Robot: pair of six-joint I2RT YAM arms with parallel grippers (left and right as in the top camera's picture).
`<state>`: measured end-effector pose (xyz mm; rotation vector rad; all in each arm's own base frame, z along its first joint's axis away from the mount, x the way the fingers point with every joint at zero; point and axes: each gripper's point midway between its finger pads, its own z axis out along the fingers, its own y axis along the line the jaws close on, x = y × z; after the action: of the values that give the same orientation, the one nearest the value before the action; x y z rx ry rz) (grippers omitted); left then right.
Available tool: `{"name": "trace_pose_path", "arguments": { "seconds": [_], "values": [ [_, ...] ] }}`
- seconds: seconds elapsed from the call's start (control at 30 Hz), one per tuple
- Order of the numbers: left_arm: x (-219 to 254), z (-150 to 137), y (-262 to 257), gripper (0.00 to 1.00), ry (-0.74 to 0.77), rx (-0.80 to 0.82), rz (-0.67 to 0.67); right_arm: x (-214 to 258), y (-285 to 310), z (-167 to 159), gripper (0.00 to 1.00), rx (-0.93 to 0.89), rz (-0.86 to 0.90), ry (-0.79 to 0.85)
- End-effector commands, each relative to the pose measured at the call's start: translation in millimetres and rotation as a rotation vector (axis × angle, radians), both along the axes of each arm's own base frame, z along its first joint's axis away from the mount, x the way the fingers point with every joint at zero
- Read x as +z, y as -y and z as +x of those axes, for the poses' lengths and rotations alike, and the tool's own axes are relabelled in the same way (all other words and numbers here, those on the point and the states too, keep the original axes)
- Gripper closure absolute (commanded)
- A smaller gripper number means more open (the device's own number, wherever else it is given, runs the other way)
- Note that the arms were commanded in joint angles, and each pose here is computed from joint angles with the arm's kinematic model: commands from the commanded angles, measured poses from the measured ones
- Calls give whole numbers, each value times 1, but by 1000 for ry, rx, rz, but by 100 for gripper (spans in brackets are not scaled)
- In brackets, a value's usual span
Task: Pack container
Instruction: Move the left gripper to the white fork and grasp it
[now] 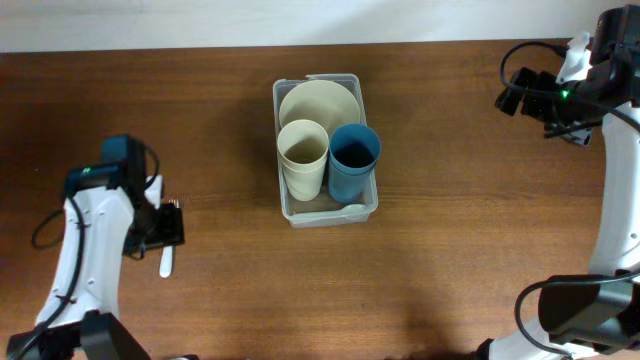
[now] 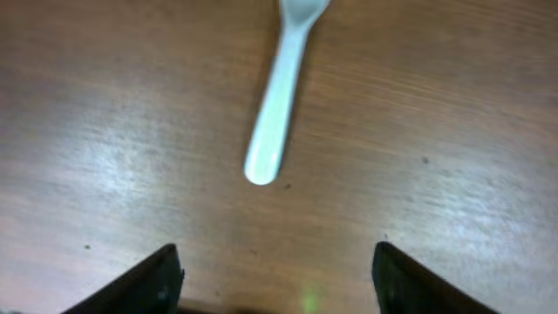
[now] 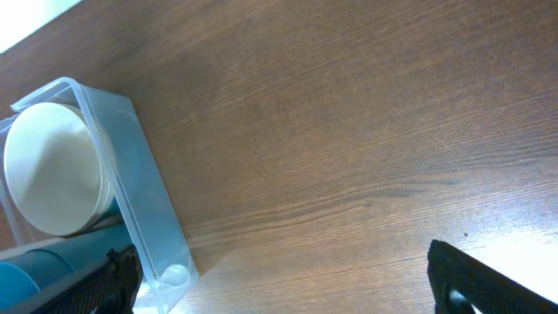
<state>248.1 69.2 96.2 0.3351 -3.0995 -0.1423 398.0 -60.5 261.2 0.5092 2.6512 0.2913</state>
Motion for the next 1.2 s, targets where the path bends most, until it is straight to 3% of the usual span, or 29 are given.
{"name": "trace_pose_path", "arguments": {
  "seconds": [0.0, 0.23, 0.43, 0.57, 0.87, 1.17],
  "values": [
    [-5, 1, -3, 28, 26, 22, -28, 6, 0, 0, 1, 0, -2, 16],
    [-32, 19, -8, 28, 122, -42, -3, 5, 0, 0, 1, 0, -2, 16],
    [-46, 29, -12, 40, 179, -56, 23, 6, 0, 0, 1, -1, -2, 16],
    [-53, 33, -13, 40, 206, -57, 30, 6, 0, 0, 1, 0, -2, 16],
    [-79, 24, -12, 48, 204, -55, 38, 6, 0, 0, 1, 0, -2, 16],
    [-105, 19, -11, 50, 143, -54, 20, 5, 0, 0, 1, 0, -2, 16]
  ]
}}
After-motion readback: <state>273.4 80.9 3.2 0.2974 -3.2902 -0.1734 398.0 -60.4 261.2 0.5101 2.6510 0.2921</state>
